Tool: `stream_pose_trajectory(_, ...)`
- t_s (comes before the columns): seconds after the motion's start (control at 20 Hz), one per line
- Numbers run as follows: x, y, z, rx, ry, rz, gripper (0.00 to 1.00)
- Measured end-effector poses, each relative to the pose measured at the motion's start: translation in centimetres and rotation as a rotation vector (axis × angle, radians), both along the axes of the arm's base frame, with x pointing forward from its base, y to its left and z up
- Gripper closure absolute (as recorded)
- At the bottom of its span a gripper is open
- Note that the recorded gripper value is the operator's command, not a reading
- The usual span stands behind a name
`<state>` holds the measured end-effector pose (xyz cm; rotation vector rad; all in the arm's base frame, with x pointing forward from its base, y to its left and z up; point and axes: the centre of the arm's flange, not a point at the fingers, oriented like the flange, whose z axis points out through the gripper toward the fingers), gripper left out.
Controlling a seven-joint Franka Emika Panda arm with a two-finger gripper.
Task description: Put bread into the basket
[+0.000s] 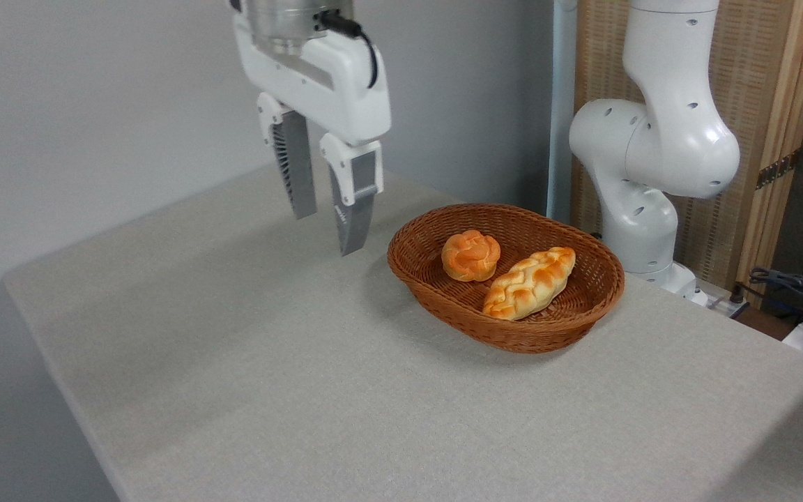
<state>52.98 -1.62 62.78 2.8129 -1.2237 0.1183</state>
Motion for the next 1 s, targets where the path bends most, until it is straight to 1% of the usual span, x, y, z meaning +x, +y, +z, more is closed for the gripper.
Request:
stream_pose_trajectory(0.2, 0.8, 0.1, -0.2, 0.000, 0.002, 0.011, 0.00)
stream_pose_trajectory(0.4, 1.1, 0.1, -0.1, -0.002, 0.006, 0.051, 0.00)
stream_pose_trajectory(0.6, 1.3, 0.0, -0.1, -0.002, 0.021, 0.053, 0.00)
stream_pose_trajectory(0.7, 1.3, -0.1, -0.2, 0.009, 0.028, 0.047, 0.00)
stream_pose_trajectory(0.85, 1.3, -0.5, -0.2, 0.040, 0.031, 0.047, 0.00)
stream_pose_trajectory(1.0, 1.4, -0.6, -0.4, 0.047, 0.035, 0.068, 0.00)
